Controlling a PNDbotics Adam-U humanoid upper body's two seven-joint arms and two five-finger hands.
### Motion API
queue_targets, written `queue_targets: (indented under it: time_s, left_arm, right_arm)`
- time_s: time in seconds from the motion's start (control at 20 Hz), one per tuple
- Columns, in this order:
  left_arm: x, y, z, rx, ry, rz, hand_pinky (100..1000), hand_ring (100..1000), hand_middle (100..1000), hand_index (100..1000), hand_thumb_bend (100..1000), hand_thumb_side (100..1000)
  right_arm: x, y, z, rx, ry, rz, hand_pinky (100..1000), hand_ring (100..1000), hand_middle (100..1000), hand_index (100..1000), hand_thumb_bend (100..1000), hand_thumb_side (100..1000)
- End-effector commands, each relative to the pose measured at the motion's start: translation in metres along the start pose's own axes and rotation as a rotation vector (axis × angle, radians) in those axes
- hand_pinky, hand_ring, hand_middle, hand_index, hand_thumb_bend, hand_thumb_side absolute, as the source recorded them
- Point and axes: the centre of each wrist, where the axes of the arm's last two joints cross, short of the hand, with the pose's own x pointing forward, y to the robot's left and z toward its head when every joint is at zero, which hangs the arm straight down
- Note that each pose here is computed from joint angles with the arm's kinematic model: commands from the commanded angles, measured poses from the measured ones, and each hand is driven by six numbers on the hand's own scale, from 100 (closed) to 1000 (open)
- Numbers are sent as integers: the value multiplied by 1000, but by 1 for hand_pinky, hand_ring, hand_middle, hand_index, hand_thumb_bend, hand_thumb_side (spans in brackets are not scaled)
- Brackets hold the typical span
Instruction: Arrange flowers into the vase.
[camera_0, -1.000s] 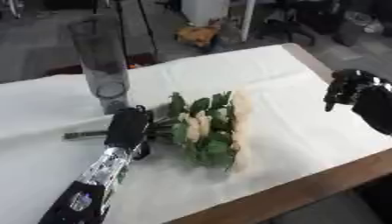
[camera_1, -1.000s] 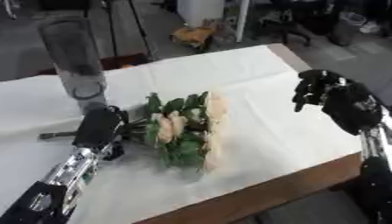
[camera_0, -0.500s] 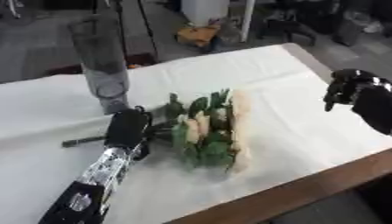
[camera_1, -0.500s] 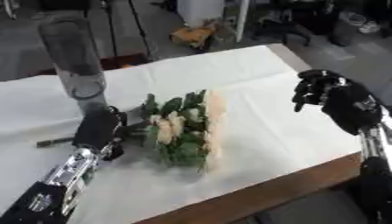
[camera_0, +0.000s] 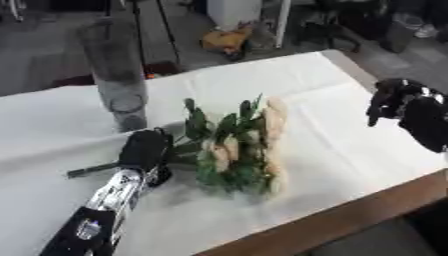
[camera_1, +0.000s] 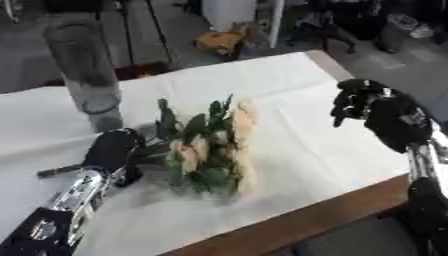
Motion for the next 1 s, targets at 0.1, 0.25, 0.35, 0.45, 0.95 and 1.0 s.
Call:
queue_targets:
  time_s: [0.1, 0.25, 0.35, 0.45, 0.95, 1.0]
  left_arm:
    - [-3, 6, 2, -51, 0, -13, 650, 536, 483, 676, 432, 278]
    - [-7, 15, 4, -64, 8, -7, 643, 519, 472, 675, 466, 310]
    - [-11, 21, 8, -70, 20, 5, 643, 519, 472, 675, 466, 310]
    - [-12, 27, 10, -79, 22, 9, 643, 519, 472, 675, 466, 310]
    - [-13, 50, 17, 39, 91, -25, 100, 100, 100, 147, 100, 100]
    - [-11, 47, 17, 48, 93, -32, 100, 100, 100, 145, 100, 100]
  right_arm:
    - [13, -7, -3, 6, -6, 40, 507, 600, 598, 803, 830, 701]
    - [12, -7, -2, 5, -5, 38, 507, 600, 598, 803, 830, 699]
    - [12, -7, -1, 2, -3, 36, 507, 600, 598, 803, 830, 699]
    - [13, -7, -1, 2, -3, 35, 507, 600, 598, 803, 830, 699]
    - [13, -7, -1, 1, -3, 36, 507, 600, 597, 803, 829, 701]
    - [13, -7, -1, 1, -4, 36, 507, 600, 597, 803, 829, 701]
